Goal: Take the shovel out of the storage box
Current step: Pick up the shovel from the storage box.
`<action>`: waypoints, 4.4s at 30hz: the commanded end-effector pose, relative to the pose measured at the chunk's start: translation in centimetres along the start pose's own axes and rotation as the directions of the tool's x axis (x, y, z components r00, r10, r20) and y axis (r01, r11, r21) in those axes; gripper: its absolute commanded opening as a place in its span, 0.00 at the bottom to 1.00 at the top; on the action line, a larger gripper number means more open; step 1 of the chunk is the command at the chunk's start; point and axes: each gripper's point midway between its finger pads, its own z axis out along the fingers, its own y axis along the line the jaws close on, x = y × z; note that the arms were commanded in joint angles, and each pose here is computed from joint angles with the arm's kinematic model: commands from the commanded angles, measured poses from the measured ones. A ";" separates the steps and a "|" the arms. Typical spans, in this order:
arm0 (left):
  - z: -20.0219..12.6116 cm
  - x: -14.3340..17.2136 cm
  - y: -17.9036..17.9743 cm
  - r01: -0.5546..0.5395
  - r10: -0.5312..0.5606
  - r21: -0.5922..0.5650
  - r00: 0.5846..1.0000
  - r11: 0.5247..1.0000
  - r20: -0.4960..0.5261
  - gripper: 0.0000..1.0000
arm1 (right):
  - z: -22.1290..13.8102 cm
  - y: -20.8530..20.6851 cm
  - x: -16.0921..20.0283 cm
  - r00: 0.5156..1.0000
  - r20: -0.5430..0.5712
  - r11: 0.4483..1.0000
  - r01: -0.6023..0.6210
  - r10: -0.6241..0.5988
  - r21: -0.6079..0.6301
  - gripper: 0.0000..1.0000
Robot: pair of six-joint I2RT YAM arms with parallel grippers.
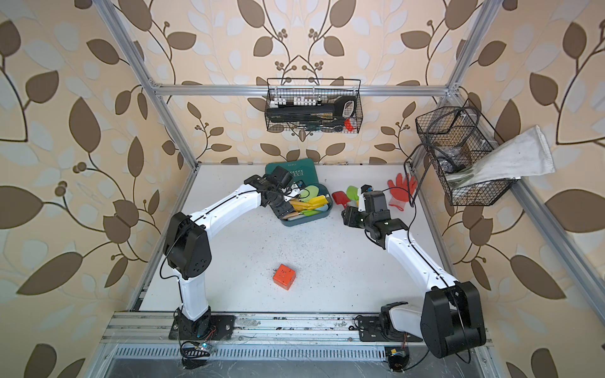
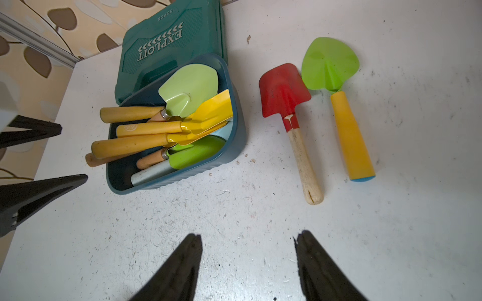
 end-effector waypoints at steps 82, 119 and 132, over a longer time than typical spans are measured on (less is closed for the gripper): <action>-5.8 -4.2 -0.8 0.061 -0.084 0.093 0.960 0.994 0.267 0.00 | 2.9 -1.1 2.3 0.978 -0.129 0.975 -0.182 0.165 -0.129 0.60; -15.0 -4.0 -2.6 0.164 -0.256 0.259 0.892 0.952 0.372 0.00 | 2.5 -1.1 2.2 0.974 -0.127 0.966 -0.209 0.190 -0.155 0.60; -17.9 -1.5 -4.0 0.279 -0.410 0.348 0.822 0.895 0.396 0.00 | 2.3 -1.0 2.0 0.972 -0.123 0.960 -0.221 0.201 -0.173 0.60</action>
